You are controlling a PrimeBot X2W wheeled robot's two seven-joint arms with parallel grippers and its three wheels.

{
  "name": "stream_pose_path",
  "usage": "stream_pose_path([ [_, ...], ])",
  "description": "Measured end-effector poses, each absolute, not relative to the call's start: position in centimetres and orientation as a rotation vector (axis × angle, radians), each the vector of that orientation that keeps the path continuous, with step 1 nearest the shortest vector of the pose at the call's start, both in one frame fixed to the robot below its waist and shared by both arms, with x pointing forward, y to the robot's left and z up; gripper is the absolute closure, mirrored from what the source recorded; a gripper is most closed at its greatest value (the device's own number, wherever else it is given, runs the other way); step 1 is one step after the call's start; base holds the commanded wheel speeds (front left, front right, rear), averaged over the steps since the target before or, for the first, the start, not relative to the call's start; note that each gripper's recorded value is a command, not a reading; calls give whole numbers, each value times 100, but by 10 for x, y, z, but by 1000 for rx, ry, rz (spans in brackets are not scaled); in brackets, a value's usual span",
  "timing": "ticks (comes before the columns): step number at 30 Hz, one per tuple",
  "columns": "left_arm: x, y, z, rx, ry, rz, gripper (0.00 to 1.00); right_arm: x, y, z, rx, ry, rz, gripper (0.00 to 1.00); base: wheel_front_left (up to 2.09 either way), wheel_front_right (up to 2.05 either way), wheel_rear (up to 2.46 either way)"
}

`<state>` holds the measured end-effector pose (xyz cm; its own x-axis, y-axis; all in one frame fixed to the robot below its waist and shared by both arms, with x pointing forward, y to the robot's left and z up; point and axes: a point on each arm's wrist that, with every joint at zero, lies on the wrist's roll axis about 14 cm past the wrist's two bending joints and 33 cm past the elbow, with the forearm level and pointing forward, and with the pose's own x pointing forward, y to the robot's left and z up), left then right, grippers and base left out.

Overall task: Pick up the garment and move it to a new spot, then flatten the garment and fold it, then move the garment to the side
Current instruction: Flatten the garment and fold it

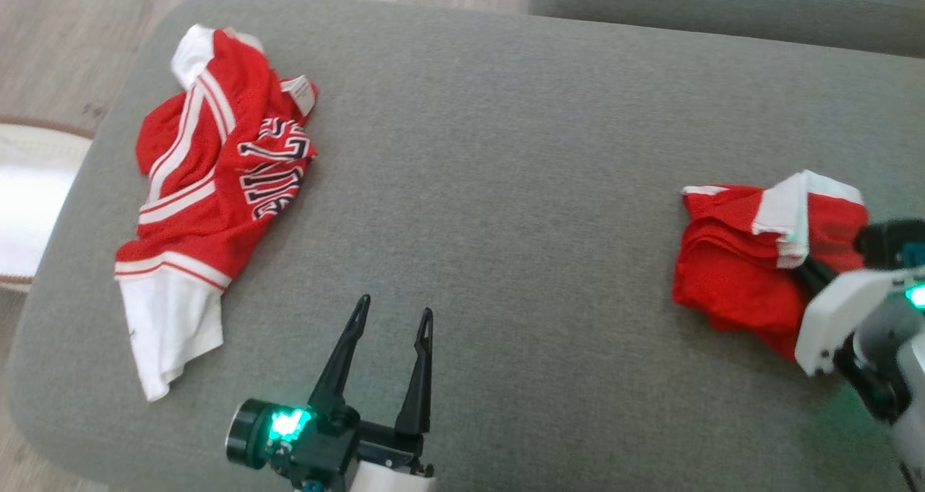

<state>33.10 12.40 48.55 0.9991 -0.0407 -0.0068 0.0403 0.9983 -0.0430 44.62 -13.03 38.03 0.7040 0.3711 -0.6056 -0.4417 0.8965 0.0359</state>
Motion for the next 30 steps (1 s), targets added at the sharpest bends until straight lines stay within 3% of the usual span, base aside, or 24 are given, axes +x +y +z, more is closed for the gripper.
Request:
stream_pose_path([
  [7, 329, 129, 486, -41, 8, -19, 0, 483, -99, 409, -119, 509, 510, 100, 0, 0, 0],
  [14, 329, 131, 497, -44, -30, -11, 0, 509, -72, 470, -75, 237, 537, 100, 0, 0, 0],
  [15, 328, 130, 498, -44, -34, -9, 0, 506, -72, 473, -67, 220, 534, 81, 0, 0, 0],
  [16, 327, 130, 499, -44, -37, -10, 0, 503, -73, 475, -60, 208, 531, 81, 0, 0, 0],
  [17, 326, 128, 499, -45, -39, -15, 0, 498, -76, 476, -50, 198, 525, 68, 0, 0, 0],
  [19, 324, 126, 499, -49, -38, -18, 0, 487, -84, 478, -33, 175, 510, 0, 0, 0, 0],
  [30, 309, 104, 490, -62, -18, -89, 0, 398, -148, 491, 84, 27, 296, 0, 0, 0, 0],
])
